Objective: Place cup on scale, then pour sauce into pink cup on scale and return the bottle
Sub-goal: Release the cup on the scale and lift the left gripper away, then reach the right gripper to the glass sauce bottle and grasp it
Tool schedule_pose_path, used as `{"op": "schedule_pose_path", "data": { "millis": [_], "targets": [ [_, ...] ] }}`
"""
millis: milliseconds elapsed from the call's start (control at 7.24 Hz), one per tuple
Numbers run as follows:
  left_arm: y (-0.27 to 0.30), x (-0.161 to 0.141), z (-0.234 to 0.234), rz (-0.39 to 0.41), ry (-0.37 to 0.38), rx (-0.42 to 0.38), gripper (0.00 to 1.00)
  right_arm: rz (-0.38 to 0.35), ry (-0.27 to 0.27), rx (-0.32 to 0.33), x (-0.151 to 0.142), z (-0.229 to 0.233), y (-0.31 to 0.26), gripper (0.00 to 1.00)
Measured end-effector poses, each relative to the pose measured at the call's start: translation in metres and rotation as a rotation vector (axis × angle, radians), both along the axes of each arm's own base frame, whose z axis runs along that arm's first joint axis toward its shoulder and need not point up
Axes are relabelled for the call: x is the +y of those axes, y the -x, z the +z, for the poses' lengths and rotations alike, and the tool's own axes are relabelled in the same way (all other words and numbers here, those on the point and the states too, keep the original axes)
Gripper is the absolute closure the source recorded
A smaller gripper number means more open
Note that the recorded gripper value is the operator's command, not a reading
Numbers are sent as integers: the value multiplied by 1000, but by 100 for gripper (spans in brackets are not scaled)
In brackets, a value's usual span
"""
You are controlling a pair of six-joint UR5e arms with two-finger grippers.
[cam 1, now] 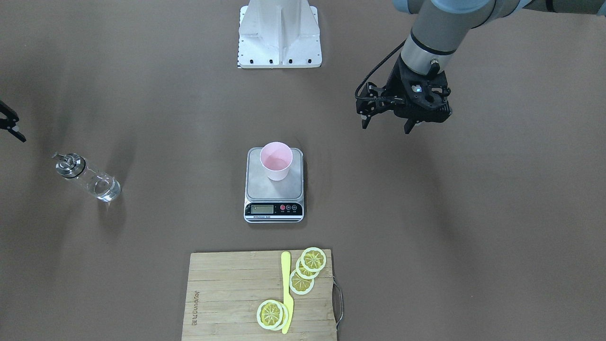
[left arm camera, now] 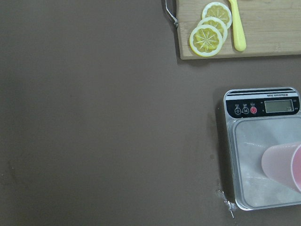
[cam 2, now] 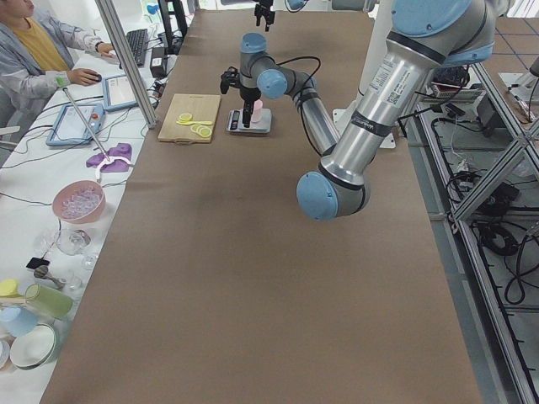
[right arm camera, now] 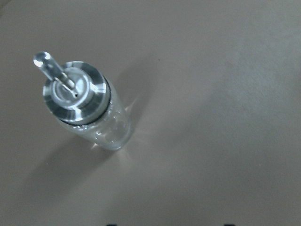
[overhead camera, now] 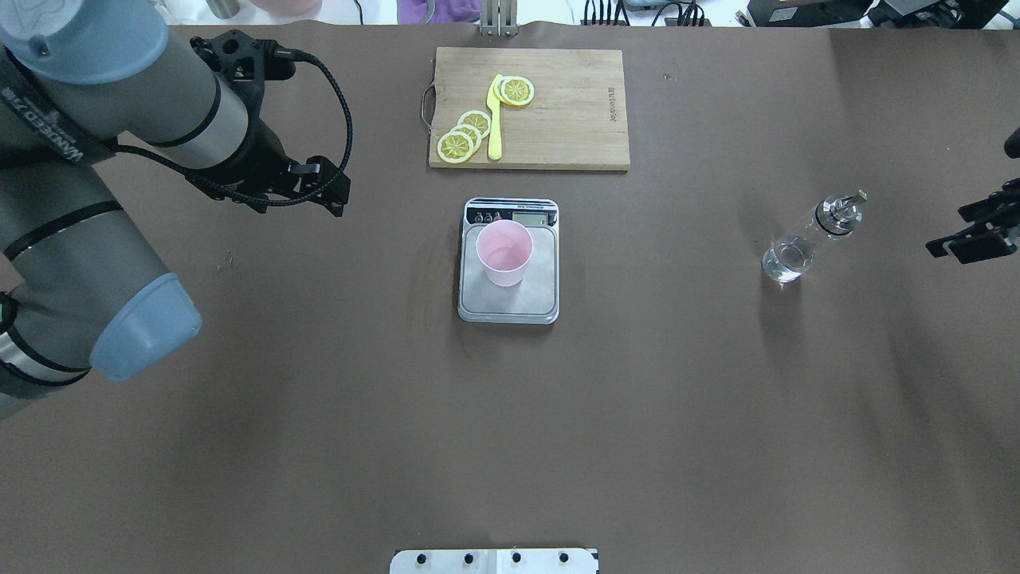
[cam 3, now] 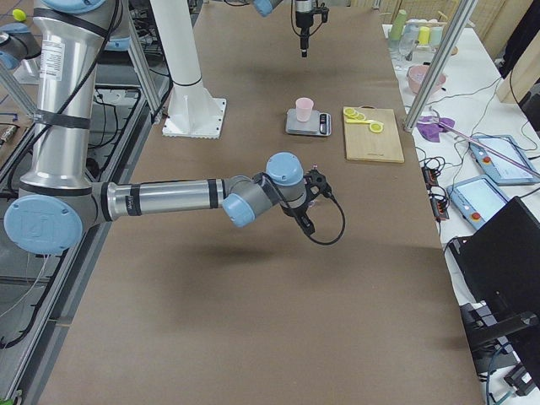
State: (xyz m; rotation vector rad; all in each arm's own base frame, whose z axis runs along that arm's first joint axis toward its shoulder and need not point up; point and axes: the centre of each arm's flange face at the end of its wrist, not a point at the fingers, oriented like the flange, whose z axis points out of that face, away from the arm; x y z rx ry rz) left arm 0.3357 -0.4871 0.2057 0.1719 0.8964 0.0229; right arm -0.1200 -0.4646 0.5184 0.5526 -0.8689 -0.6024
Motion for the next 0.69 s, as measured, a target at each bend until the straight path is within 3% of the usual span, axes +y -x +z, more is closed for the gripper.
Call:
{"op": "schedule_pose_path", "data": {
  "millis": [276,415,691],
  "targets": [
    [11,-5,14,-24,17,-18,3,-16,-114,-25,5,5,13,0],
    [15,-7,17,-35,25,-20,3,-17,-143,-37,5,5,16,4],
    [17,-8,20,-47,35,-22,3,-27,-191,-56,-5,-4,26,4]
  ]
}}
